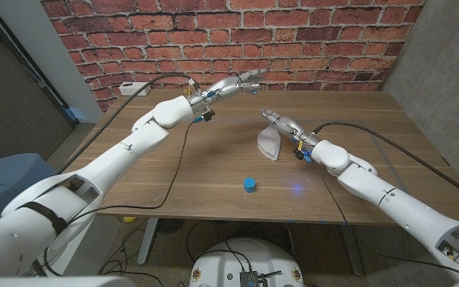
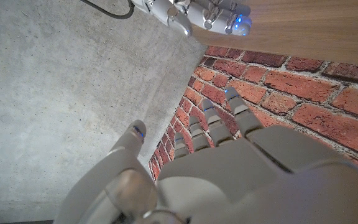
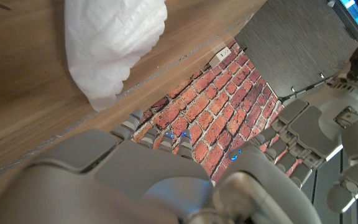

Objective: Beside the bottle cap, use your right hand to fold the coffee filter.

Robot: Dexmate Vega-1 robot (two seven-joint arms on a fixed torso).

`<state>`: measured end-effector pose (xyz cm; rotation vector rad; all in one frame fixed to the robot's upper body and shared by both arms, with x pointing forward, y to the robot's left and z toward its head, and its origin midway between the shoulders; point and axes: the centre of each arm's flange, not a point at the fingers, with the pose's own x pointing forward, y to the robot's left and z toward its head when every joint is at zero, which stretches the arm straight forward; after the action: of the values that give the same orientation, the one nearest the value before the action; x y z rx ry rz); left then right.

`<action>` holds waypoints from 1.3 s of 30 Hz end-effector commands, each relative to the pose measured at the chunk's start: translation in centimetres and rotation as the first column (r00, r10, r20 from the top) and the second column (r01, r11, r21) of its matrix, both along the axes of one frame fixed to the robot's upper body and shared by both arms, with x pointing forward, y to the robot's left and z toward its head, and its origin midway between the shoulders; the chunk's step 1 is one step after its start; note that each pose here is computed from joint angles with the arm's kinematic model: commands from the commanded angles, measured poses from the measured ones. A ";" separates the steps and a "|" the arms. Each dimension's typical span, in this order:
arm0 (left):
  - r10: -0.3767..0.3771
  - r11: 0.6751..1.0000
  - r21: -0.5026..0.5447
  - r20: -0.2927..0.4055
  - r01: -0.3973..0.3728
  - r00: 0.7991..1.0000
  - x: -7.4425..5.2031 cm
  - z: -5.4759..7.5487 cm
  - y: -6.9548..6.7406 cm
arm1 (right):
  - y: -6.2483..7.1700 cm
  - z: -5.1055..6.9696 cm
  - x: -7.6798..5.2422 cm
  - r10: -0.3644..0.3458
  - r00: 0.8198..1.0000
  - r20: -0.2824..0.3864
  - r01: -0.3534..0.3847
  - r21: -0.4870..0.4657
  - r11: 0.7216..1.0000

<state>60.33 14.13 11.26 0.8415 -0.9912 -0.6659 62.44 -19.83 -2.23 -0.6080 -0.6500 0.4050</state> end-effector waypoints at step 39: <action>-0.032 0.943 -0.321 -0.343 -0.085 0.939 3.7 -7.0 10.6 | -7.9 3.2 -4.4 -0.202 0.976 0.078 0.147 0.446 0.883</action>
<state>63.20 22.12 6.08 0.5445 -0.8205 -0.5442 60.36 -24.04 1.20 -0.2961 -0.7715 0.2363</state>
